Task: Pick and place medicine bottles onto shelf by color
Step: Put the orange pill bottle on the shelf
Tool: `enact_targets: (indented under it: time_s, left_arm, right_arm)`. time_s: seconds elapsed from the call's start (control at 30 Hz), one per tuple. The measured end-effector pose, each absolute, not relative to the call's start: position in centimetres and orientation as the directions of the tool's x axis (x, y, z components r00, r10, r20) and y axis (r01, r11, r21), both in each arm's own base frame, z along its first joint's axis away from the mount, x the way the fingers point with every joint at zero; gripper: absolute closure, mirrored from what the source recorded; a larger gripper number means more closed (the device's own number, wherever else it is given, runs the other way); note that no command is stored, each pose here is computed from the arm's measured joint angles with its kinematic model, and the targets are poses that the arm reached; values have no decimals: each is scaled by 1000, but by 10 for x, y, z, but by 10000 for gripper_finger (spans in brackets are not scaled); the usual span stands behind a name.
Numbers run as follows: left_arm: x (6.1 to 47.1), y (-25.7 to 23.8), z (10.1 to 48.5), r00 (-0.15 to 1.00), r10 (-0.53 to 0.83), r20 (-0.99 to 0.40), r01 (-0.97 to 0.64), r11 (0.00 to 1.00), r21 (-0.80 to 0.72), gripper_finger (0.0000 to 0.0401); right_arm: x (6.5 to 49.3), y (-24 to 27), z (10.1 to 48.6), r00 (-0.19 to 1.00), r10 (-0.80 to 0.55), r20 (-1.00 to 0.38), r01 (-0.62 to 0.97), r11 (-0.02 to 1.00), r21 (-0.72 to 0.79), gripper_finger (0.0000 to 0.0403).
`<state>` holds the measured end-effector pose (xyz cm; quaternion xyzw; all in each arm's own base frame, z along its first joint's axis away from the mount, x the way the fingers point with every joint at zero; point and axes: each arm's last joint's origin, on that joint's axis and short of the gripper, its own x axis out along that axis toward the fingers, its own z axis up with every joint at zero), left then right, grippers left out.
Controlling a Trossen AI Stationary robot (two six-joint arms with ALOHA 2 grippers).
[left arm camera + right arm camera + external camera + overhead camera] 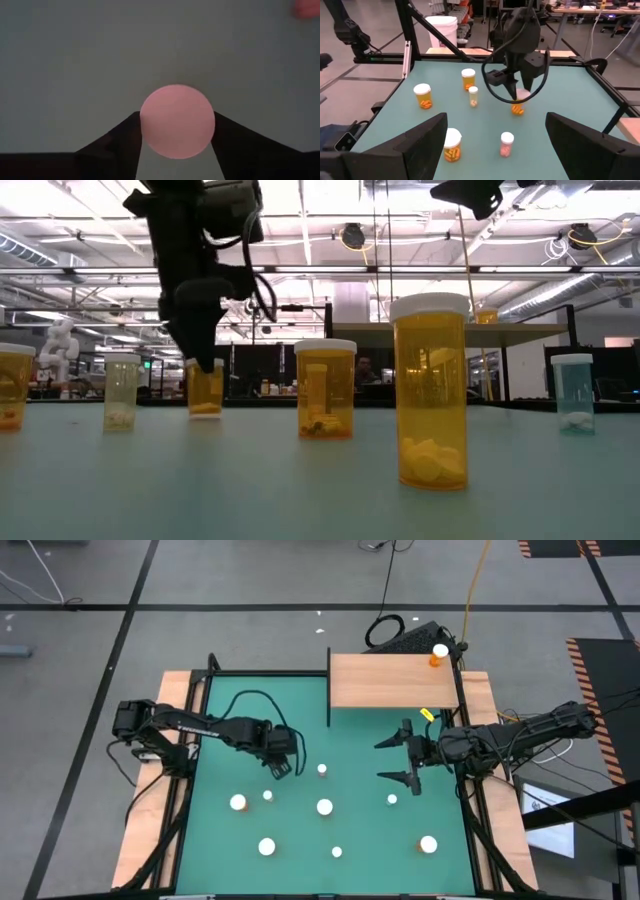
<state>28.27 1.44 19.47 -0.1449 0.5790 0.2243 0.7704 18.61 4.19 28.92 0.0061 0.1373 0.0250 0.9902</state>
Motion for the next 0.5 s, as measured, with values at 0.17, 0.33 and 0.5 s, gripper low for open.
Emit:
enact_targets:
  time_s: [0.17,0.33,0.5]
  left_arm:
    - [292,12,211,294,160,-942,-403,915,30,188]
    - [305,6,239,374,136,-917,-289,957,24,181]
    - [316,-5,273,465,118,-878,-157,986,50,191]
  right_arm:
    - [193,42,287,964,-17,-266,22,1000,17,69]
    - [208,44,282,968,-45,-247,50,999,12,69]
    - [222,48,273,966,-17,-257,22,1000,16,69]
